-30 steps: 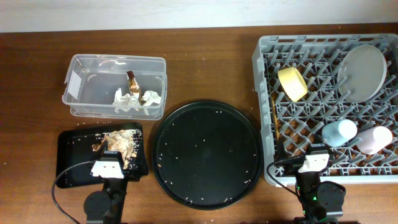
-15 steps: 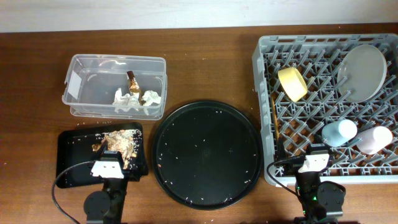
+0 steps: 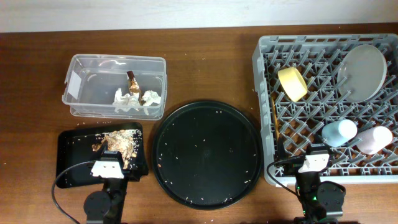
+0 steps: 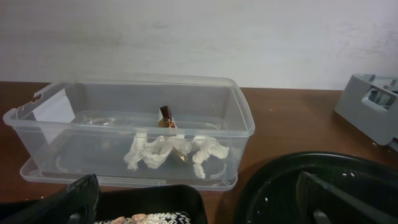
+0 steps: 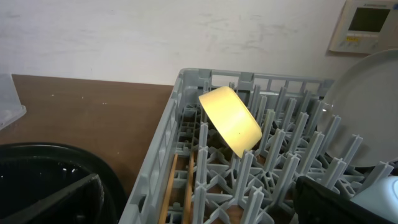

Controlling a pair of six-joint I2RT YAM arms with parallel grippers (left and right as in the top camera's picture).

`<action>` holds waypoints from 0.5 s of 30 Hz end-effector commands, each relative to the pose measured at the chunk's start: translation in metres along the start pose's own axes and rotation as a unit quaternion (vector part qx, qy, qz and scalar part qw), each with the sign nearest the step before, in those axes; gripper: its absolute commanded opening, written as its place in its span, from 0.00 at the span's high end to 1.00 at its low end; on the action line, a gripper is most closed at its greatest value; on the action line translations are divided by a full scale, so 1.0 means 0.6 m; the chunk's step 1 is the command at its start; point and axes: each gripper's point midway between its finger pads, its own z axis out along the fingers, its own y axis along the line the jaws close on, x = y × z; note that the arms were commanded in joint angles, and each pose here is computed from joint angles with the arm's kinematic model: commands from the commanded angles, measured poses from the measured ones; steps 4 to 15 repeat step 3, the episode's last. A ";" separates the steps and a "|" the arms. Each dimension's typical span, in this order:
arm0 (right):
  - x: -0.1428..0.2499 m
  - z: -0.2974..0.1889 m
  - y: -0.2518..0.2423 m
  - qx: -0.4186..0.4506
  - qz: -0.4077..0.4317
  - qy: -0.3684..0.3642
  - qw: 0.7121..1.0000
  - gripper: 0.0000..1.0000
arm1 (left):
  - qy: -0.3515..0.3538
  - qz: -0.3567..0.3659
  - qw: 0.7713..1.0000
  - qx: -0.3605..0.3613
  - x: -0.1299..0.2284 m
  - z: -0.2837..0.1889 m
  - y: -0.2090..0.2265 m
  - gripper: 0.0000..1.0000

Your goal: Sort waste into correct bins and load items into the dishwasher rack

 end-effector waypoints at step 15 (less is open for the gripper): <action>0.004 0.000 0.000 0.002 0.001 0.000 1.000 0.02 | -0.002 0.009 1.000 0.005 0.001 0.000 -0.002 0.01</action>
